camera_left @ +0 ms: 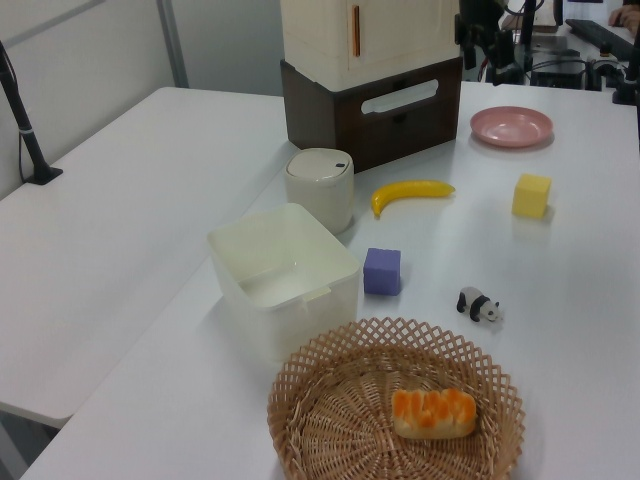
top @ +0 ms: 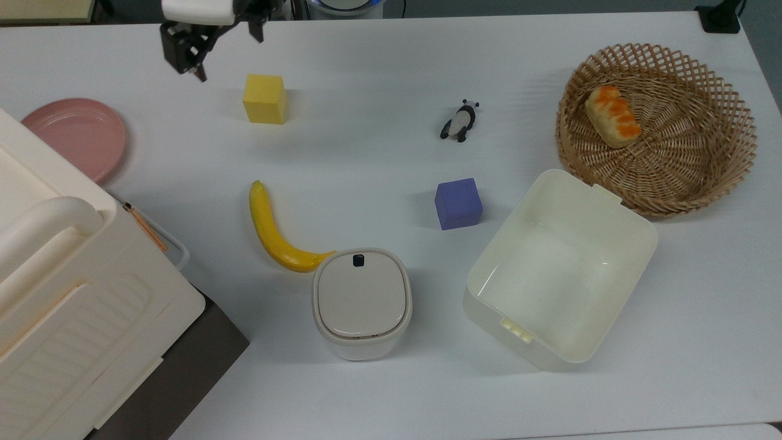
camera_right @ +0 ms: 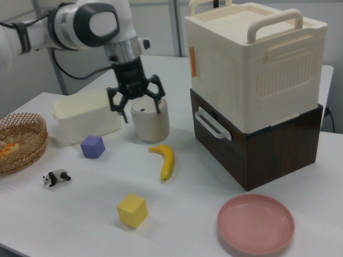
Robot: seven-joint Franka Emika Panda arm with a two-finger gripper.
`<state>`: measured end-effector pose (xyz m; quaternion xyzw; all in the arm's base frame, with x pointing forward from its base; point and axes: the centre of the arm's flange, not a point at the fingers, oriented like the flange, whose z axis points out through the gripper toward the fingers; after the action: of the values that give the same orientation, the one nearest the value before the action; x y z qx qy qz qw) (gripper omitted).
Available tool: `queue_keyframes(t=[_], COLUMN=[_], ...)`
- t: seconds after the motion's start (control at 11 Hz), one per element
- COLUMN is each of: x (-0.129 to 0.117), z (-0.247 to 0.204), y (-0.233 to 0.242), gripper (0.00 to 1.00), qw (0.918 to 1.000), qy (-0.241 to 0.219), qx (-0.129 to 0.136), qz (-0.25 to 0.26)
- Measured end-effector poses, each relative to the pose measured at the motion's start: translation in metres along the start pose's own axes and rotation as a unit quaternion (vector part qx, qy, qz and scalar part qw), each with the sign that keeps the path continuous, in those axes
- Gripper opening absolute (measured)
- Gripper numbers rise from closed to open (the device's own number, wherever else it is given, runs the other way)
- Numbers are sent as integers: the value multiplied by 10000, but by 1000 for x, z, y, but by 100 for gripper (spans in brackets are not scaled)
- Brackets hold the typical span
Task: Open the drawer
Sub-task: 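Move the gripper toward the white handle of the brown drawer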
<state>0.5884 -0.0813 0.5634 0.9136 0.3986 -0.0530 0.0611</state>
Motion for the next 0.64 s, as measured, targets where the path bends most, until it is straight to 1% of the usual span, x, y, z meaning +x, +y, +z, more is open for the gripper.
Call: queue_keyframes(t=[0.09, 0.18, 0.27, 0.37, 0.46, 0.64], x=[-5, -9, -10, -10, -7, 5], z=[11, 24, 34, 50, 65, 85], y=[14, 26, 33, 44, 53, 63], gripper=[100, 100, 100, 99, 97, 95], qw=[9995, 9985, 9974, 9951, 9927, 9887], qy=[167, 288, 368, 484, 566, 669], qx=[-254, -461, -614, -859, -1062, -1338], qz=[19, 19, 21, 13, 20, 21])
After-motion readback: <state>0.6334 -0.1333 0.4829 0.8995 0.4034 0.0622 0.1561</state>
